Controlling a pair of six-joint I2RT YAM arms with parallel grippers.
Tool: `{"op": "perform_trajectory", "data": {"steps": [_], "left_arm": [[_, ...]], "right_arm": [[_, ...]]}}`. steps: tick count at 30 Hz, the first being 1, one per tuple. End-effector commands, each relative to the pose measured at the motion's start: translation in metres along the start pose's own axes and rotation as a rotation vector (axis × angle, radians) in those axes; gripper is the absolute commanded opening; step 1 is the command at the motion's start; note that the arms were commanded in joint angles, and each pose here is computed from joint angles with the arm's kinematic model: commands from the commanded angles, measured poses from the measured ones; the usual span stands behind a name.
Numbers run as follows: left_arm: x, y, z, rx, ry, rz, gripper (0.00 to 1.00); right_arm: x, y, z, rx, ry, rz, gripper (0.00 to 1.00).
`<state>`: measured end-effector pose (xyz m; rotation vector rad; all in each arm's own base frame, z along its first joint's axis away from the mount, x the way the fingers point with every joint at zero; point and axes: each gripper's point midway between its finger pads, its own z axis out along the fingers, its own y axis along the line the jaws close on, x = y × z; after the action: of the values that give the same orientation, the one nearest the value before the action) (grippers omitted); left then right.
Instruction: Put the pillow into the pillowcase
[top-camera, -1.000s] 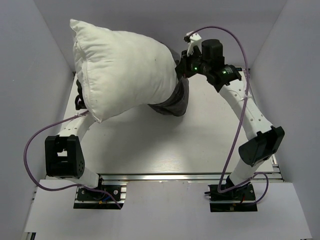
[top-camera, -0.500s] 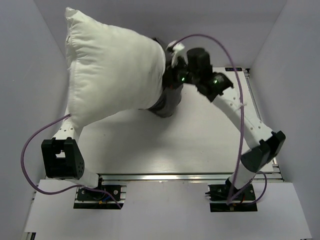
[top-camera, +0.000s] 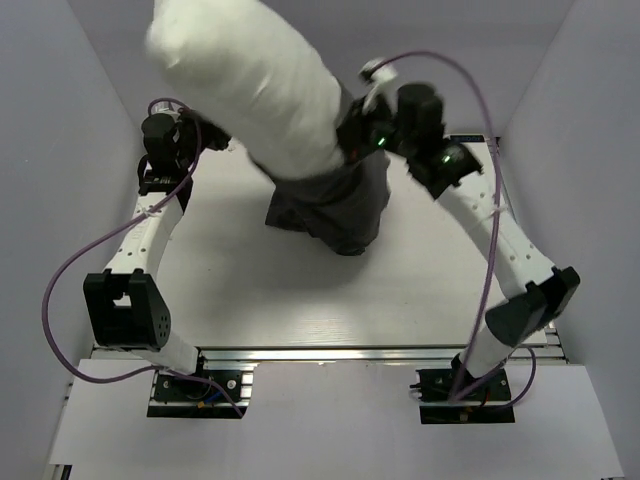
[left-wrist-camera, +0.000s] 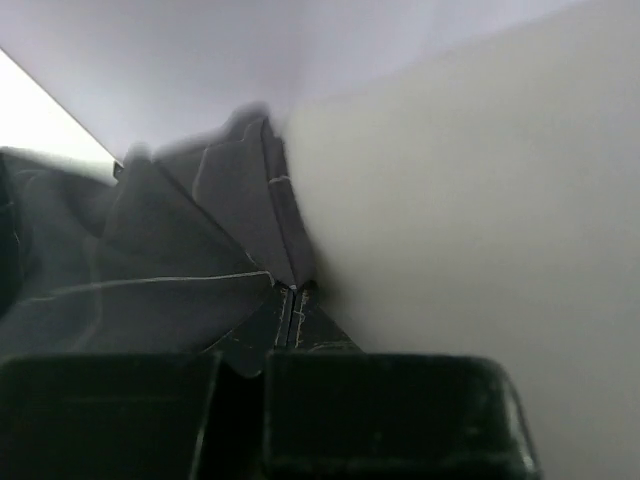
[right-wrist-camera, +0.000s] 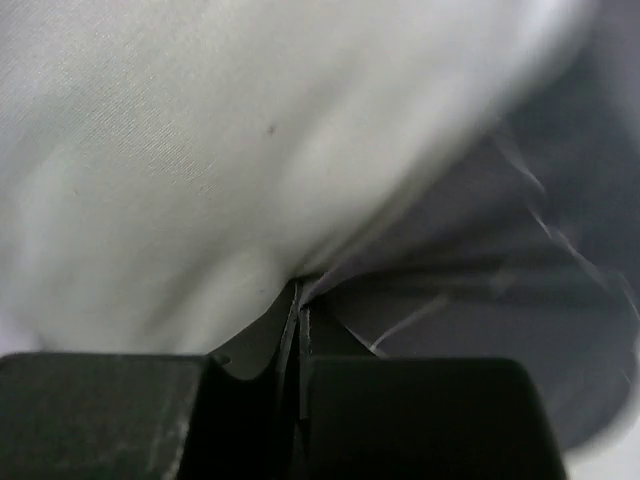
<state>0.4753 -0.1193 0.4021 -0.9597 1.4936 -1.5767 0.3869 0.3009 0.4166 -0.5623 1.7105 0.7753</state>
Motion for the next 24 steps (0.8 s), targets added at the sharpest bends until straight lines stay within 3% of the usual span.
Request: {"op": "perform_trajectory", "data": {"steps": [1, 3, 7, 9, 13, 16, 18, 19, 24], "left_arm": [[0.002, -0.01, 0.001, 0.049, 0.033, 0.041, 0.0], [0.006, -0.014, 0.009, 0.093, 0.082, 0.066, 0.0], [0.018, -0.037, 0.01, 0.197, 0.175, 0.13, 0.0], [0.022, -0.05, 0.005, 0.224, 0.183, 0.152, 0.0], [0.028, -0.064, -0.003, 0.287, 0.201, 0.201, 0.0], [0.029, -0.061, -0.004, 0.321, 0.208, 0.218, 0.0], [0.032, -0.052, -0.001, 0.305, 0.243, 0.21, 0.0], [0.03, -0.041, 0.004, 0.274, 0.253, 0.194, 0.0], [0.016, 0.016, 0.017, 0.086, 0.196, 0.138, 0.0]], "right_arm": [[-0.037, 0.119, -0.04, -0.26, -0.189, -0.144, 0.0], [-0.049, 0.105, -0.028, -0.188, -0.215, -0.158, 0.0], [-0.065, 0.021, 0.012, 0.037, -0.247, -0.157, 0.0], [-0.074, -0.02, 0.015, 0.128, -0.257, -0.144, 0.0], [-0.061, -0.052, 0.017, 0.204, -0.223, -0.151, 0.0], [-0.046, -0.051, 0.015, 0.194, -0.191, -0.174, 0.0], [-0.011, -0.032, 0.02, 0.132, -0.108, -0.175, 0.0], [0.017, -0.03, 0.024, 0.126, -0.05, -0.17, 0.0], [0.044, -0.038, 0.041, 0.142, -0.028, -0.149, 0.0]]}}
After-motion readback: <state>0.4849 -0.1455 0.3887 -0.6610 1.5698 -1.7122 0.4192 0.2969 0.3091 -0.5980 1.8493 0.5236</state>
